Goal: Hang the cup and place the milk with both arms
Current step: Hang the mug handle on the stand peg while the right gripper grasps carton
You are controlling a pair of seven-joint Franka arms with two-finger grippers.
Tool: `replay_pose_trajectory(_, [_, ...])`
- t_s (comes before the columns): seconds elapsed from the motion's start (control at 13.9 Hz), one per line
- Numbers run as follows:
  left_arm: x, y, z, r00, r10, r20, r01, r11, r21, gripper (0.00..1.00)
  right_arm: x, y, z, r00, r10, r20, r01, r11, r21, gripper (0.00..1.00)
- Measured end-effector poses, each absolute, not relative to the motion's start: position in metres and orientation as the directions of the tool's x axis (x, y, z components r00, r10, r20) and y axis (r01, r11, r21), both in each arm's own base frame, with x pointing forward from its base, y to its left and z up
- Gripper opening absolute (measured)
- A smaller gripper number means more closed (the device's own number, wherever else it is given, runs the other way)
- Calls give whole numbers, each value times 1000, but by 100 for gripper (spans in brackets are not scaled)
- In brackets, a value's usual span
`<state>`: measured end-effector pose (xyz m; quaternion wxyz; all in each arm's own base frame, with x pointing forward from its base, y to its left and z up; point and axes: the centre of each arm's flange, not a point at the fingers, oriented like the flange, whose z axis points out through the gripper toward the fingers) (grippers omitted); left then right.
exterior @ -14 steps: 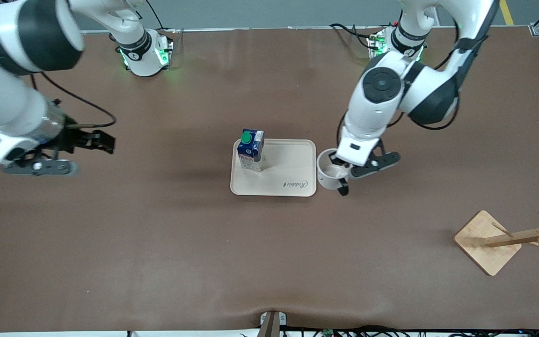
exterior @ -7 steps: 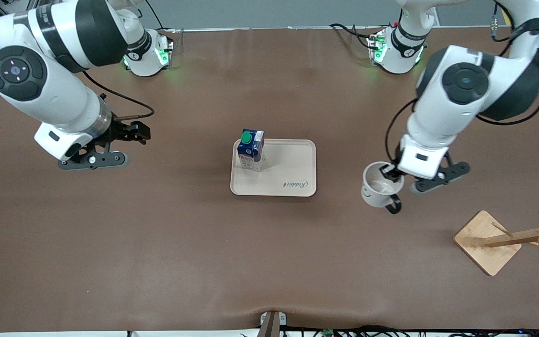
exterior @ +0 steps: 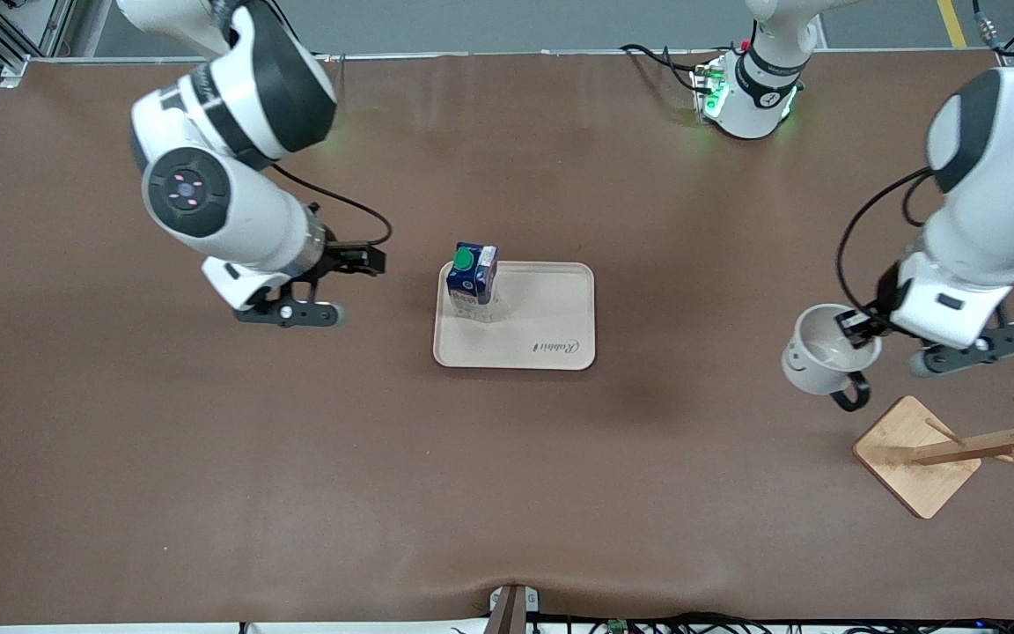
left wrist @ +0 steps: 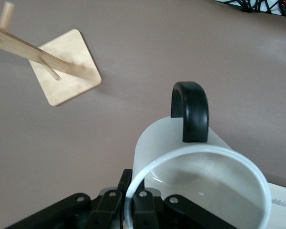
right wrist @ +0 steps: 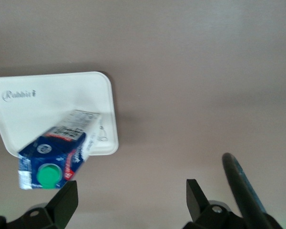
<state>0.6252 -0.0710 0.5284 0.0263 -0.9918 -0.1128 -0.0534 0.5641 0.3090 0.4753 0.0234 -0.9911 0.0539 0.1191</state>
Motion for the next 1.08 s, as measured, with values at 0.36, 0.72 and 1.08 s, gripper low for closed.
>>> replay_pose_trajectory(0.36, [630,-9,530,981,164,106,170,-984,-55,5,518,414,420,951,-242,-194,-250,-968,-15,100])
replay_pose_trajectory(0.72, [635,69,520,986,118,121,125,-991,-55,5,477,458,372,947,-274,-166,-282,-959,-25,100])
replay_pose_trajectory(1.08, [635,111,510,990,77,116,81,-996,-31,5,481,452,356,943,-291,-163,-297,-955,-15,100])
